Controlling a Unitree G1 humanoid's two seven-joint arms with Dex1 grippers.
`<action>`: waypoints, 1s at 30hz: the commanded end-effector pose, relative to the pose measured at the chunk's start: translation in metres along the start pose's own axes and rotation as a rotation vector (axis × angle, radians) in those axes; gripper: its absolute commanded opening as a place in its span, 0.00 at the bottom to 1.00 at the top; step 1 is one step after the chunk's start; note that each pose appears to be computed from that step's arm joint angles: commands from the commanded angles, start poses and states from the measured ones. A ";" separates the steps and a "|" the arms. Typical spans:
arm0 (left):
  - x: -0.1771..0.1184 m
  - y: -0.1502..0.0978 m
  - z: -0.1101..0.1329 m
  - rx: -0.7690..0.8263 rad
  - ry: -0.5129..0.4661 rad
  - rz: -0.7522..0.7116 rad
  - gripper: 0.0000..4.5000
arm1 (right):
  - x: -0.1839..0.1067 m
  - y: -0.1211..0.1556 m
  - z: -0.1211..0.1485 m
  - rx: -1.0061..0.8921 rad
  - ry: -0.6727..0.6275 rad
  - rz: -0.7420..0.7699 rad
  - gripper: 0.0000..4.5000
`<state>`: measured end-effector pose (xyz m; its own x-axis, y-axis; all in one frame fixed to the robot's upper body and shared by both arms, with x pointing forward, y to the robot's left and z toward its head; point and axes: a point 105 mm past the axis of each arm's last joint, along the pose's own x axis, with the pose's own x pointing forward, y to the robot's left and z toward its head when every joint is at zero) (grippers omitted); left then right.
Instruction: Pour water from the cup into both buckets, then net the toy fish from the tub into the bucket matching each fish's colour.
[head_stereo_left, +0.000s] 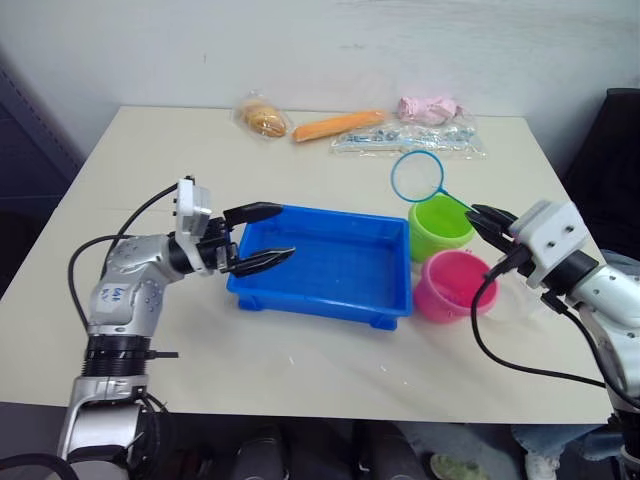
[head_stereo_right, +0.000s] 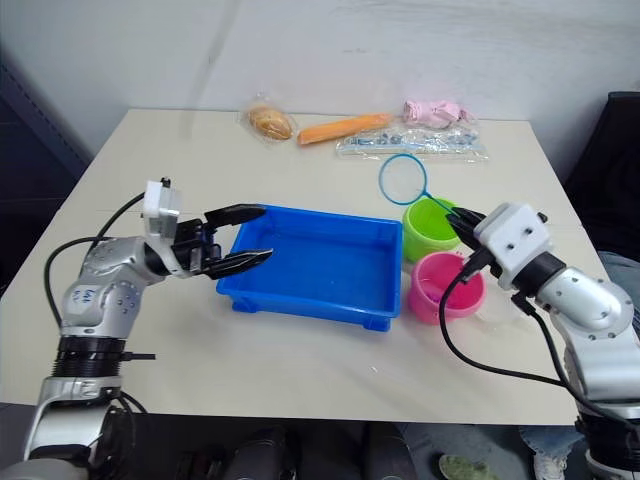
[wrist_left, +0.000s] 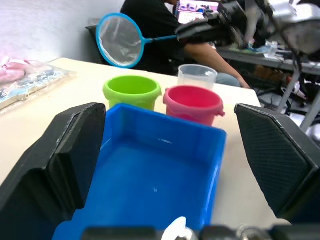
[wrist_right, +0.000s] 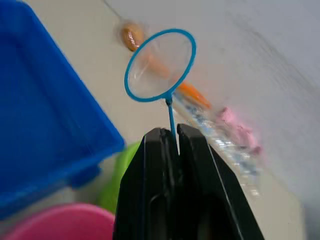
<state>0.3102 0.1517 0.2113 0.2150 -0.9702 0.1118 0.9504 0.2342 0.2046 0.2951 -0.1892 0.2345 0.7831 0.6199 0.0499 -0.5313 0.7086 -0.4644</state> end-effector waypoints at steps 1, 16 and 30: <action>-0.020 -0.014 0.027 0.078 -0.017 -0.099 0.99 | 0.004 0.032 0.032 0.130 -0.064 0.200 0.00; -0.072 -0.070 -0.006 -0.076 0.311 -0.337 0.99 | 0.001 0.154 -0.039 0.212 0.128 0.663 0.00; -0.069 -0.093 -0.025 -0.082 0.317 -0.316 0.99 | 0.018 0.211 -0.097 0.363 0.205 0.721 0.00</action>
<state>0.2167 0.1975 0.1514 -0.0072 -0.9693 -0.2456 0.9981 -0.0219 0.0574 0.2257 -0.0634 0.0485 0.2293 0.9129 -0.3377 -0.9663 0.2551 0.0334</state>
